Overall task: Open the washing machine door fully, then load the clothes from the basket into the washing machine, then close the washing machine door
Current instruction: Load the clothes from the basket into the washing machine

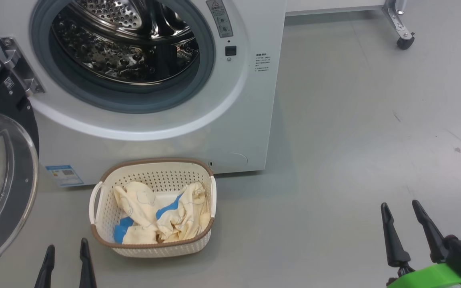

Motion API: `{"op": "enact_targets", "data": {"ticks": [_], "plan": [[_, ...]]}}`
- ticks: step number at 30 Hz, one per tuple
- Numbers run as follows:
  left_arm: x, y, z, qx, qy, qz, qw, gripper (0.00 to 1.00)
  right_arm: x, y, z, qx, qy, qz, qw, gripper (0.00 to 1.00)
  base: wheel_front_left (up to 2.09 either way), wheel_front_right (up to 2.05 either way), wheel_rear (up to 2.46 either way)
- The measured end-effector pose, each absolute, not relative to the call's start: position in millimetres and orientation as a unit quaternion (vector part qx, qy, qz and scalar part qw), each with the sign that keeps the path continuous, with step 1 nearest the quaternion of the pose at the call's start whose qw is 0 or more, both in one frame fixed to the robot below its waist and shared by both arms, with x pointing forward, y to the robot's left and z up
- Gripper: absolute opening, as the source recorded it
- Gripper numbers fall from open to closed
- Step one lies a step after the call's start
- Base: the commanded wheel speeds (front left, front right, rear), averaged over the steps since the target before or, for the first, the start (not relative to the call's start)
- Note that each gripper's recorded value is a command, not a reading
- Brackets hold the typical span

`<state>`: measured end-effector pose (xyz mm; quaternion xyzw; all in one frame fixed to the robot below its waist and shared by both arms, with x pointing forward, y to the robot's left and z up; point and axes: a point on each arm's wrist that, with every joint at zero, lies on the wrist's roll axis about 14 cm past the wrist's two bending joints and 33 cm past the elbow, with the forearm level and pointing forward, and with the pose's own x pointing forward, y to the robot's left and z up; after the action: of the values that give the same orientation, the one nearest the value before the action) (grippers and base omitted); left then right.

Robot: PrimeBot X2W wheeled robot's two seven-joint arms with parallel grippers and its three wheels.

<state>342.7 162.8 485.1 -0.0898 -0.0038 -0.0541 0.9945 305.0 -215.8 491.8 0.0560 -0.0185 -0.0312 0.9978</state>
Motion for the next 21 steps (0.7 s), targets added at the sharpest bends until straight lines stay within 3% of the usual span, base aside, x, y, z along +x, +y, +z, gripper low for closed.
{"op": "enact_targets", "data": {"ticks": [8,21], "plan": [[342.4,159.5,473.5,-0.092,0.015,-0.058,0.994,1.0,306.5,-215.9,488.1,0.056,-0.012,-0.032,0.998,1.0,0.62,-0.62,0.0],[343.8,164.1,465.5,-0.089,0.027,-0.05,0.994,1.0,310.6,-214.6,484.1,0.057,-0.004,-0.03,0.998,1.0,1.63,-1.63,0.0]]}}
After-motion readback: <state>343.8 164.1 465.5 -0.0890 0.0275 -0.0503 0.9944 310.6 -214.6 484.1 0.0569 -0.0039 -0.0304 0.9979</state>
